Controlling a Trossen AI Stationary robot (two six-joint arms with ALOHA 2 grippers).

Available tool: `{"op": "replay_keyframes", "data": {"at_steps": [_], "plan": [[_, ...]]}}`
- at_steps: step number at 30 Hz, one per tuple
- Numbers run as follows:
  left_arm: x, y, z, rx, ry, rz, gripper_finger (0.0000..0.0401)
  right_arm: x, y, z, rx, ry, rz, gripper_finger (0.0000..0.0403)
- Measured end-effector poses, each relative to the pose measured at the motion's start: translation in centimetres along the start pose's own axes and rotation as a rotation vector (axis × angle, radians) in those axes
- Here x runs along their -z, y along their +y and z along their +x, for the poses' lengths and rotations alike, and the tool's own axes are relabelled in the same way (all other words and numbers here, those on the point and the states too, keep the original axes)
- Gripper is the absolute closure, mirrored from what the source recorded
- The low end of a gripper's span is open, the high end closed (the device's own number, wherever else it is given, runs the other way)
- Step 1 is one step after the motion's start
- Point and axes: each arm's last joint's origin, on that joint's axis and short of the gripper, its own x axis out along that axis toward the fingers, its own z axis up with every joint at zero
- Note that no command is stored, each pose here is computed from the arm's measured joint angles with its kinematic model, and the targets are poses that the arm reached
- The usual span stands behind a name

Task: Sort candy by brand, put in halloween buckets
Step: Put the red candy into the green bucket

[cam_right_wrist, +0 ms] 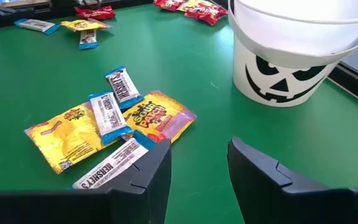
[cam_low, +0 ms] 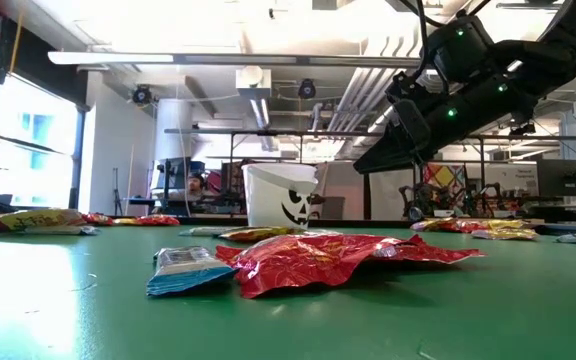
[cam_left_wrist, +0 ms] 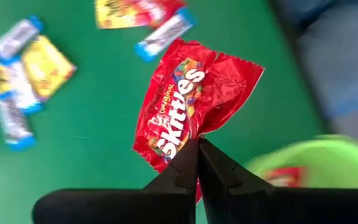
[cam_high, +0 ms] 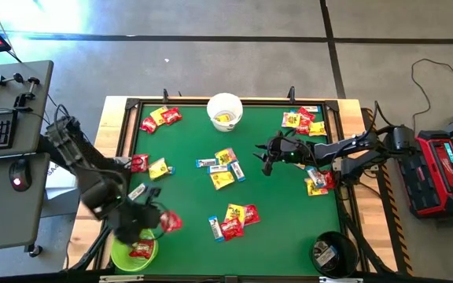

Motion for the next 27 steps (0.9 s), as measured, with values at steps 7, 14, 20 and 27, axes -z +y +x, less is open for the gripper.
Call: {"op": "replay_keyframes", "data": {"at_steps": [7,14,20,27], "plan": [[0.9,-4.1,-2.3,0.118,0.008,-0.247,0.0401,0.0,0.0,0.0,0.001,0.0,0.018,0.0258],[3.8,-7.2,-0.8,0.019,0.224,-0.405,0.0401,0.0,0.0,0.0,0.002,-0.001,0.011,0.0258],[5.5,-9.3,2.0,-0.071,0.321,-0.424,0.0401,0.0,0.0,0.0,0.002,-0.001,0.01,0.0258],[5.8,-10.9,4.8,-0.099,0.361,-0.399,0.0401,0.0,0.0,0.0,0.002,0.0,0.01,0.0258]]}}
